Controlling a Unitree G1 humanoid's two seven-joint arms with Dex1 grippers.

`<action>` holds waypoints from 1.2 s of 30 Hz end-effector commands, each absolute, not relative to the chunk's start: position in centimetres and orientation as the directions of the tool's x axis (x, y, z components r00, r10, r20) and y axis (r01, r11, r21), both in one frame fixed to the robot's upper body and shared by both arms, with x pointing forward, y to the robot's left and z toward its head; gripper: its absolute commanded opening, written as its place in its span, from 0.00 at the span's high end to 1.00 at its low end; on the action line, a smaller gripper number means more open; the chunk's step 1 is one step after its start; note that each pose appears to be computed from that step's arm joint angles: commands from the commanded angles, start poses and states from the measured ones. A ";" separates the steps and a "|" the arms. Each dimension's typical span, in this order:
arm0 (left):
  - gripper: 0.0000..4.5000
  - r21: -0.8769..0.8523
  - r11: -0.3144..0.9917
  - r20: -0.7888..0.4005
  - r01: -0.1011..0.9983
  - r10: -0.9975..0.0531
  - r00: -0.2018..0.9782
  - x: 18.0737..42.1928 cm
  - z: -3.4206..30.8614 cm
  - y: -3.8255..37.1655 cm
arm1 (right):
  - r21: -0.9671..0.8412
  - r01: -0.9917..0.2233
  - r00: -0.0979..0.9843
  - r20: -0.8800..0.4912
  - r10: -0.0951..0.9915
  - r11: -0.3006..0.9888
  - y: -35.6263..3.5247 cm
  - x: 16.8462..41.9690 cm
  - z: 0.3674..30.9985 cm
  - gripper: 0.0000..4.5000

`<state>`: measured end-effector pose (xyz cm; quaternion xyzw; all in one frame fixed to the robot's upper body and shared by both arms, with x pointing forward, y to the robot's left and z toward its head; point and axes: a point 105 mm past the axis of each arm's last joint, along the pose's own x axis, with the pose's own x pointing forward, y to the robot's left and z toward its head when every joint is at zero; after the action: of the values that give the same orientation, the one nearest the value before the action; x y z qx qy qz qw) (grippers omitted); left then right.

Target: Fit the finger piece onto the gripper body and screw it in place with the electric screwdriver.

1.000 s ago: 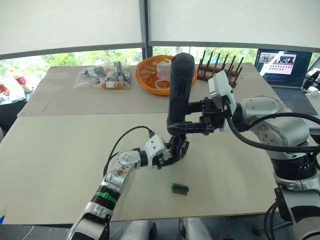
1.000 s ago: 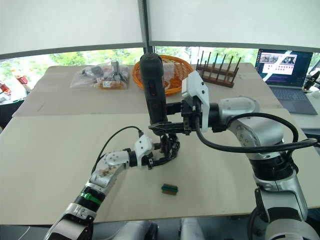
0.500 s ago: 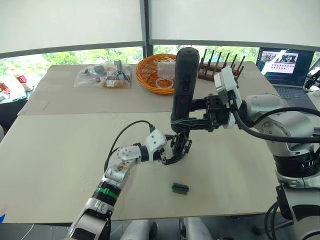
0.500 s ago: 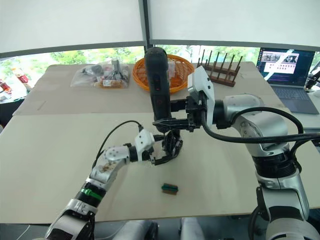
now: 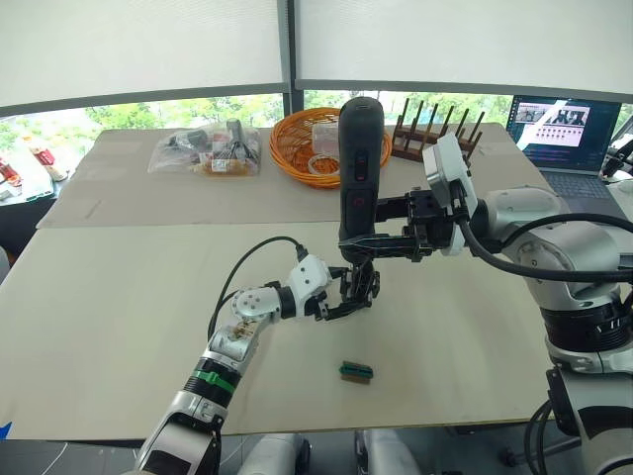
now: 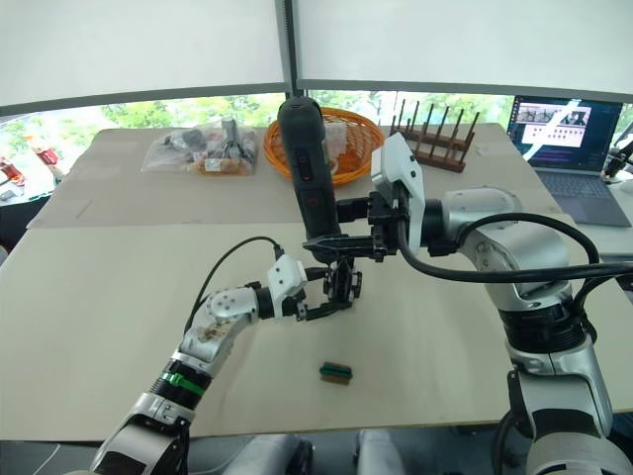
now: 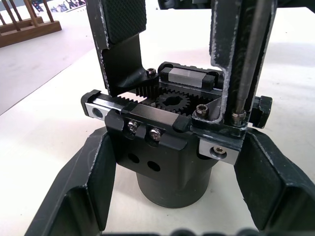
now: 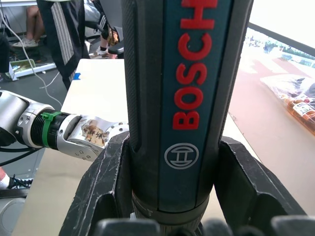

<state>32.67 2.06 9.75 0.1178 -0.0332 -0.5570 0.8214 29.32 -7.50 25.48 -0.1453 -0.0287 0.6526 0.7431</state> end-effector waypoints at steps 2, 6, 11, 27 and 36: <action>0.35 0.265 0.343 -0.053 0.901 -0.928 0.369 32.8 10.8 1.7 | -0.245 -0.959 0.194 -0.189 0.963 0.146 -7.2 29.8 23.9 0.57; 0.35 0.266 0.344 -0.054 0.900 -0.927 0.370 32.9 10.9 1.8 | -0.306 -0.950 0.140 -0.257 0.956 0.057 -6.5 28.4 22.3 0.57; 0.35 0.268 0.346 -0.054 0.899 -0.926 0.373 32.9 10.9 1.9 | -0.311 -0.950 0.139 -0.308 0.941 0.039 -6.7 28.2 20.7 0.57; 0.35 0.272 0.345 -0.047 0.898 -0.928 0.370 32.8 11.1 1.9 | -0.194 -0.962 0.247 -0.315 0.916 0.193 -9.0 30.8 18.9 0.57; 0.35 0.273 0.347 -0.047 0.897 -0.927 0.372 32.8 11.1 2.0 | -0.171 -0.957 0.272 -0.267 0.924 0.232 -9.2 31.0 19.4 0.57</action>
<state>32.78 2.27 9.19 0.1208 -0.0214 -0.5546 0.8230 28.74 -7.16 23.70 -0.1647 -0.0494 0.6532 0.7374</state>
